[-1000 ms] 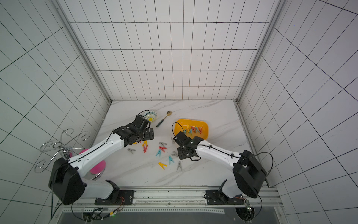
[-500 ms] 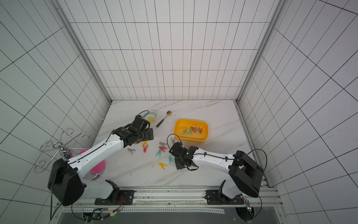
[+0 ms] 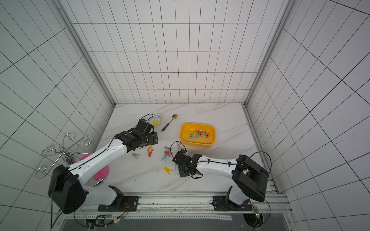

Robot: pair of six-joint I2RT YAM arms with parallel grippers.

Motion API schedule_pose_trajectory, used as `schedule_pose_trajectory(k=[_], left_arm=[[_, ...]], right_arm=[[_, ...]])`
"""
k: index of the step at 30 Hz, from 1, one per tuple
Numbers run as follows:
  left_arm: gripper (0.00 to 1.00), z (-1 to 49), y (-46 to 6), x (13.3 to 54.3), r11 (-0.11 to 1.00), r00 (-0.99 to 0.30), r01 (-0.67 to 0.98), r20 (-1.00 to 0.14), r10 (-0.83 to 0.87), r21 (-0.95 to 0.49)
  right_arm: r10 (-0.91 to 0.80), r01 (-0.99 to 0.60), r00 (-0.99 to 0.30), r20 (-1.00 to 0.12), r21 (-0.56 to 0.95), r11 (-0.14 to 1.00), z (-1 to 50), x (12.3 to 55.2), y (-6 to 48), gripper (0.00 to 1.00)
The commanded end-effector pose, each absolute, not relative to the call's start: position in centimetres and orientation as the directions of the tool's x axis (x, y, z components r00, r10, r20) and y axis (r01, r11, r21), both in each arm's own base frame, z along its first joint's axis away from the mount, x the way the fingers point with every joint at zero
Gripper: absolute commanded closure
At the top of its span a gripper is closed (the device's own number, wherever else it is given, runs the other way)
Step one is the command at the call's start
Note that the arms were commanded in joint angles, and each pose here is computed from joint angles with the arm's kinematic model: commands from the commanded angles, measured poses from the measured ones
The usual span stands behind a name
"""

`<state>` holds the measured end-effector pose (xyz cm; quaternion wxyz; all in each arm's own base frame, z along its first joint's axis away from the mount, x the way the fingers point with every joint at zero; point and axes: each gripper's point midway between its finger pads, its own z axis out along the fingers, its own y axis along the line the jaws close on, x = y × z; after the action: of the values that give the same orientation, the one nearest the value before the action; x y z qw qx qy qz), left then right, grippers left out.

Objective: Put the clothespins into the storage box
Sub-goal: Pick up the clothespin from the center of the board.

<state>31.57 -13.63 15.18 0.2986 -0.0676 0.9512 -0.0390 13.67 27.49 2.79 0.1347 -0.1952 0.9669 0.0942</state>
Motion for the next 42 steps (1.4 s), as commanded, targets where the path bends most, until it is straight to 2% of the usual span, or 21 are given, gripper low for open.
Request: schedule_pose_trajectory(k=[1, 9, 17, 24, 42], left_arm=[[0.01, 15.9, -13.3, 31.8, 0.986, -0.794, -0.117, -0.585, -0.166, -0.12], [0.01, 16.7, -13.3, 32.1, 0.985, -0.786, -0.117, -0.595, -0.168, -0.124], [0.01, 16.9, -13.5, 32.1, 0.984, -0.784, -0.112, -0.596, -0.171, -0.135], [0.01, 16.9, -13.3, 31.9, 0.985, -0.784, -0.118, -0.596, -0.172, -0.129], [0.01, 16.1, -13.5, 31.9, 0.983, -0.793, -0.119, -0.583, -0.178, -0.138]], right_arm=[[-0.37, -0.394, -0.899, -0.234, 0.066, 0.917, 0.6, 12.6, 25.5, 0.78], [-0.339, -0.382, -0.888, -0.31, 0.087, 0.92, 3.8, 13.4, 25.6, 0.71], [-0.321, -0.383, -0.882, -0.345, 0.129, 0.915, 5.8, 13.0, 25.0, 0.69], [-0.359, -0.402, -0.888, -0.286, 0.108, 0.909, 3.6, 12.0, 25.0, 0.7], [-0.375, -0.4, -0.894, -0.247, 0.061, 0.914, 1.0, 11.7, 24.9, 0.74]])
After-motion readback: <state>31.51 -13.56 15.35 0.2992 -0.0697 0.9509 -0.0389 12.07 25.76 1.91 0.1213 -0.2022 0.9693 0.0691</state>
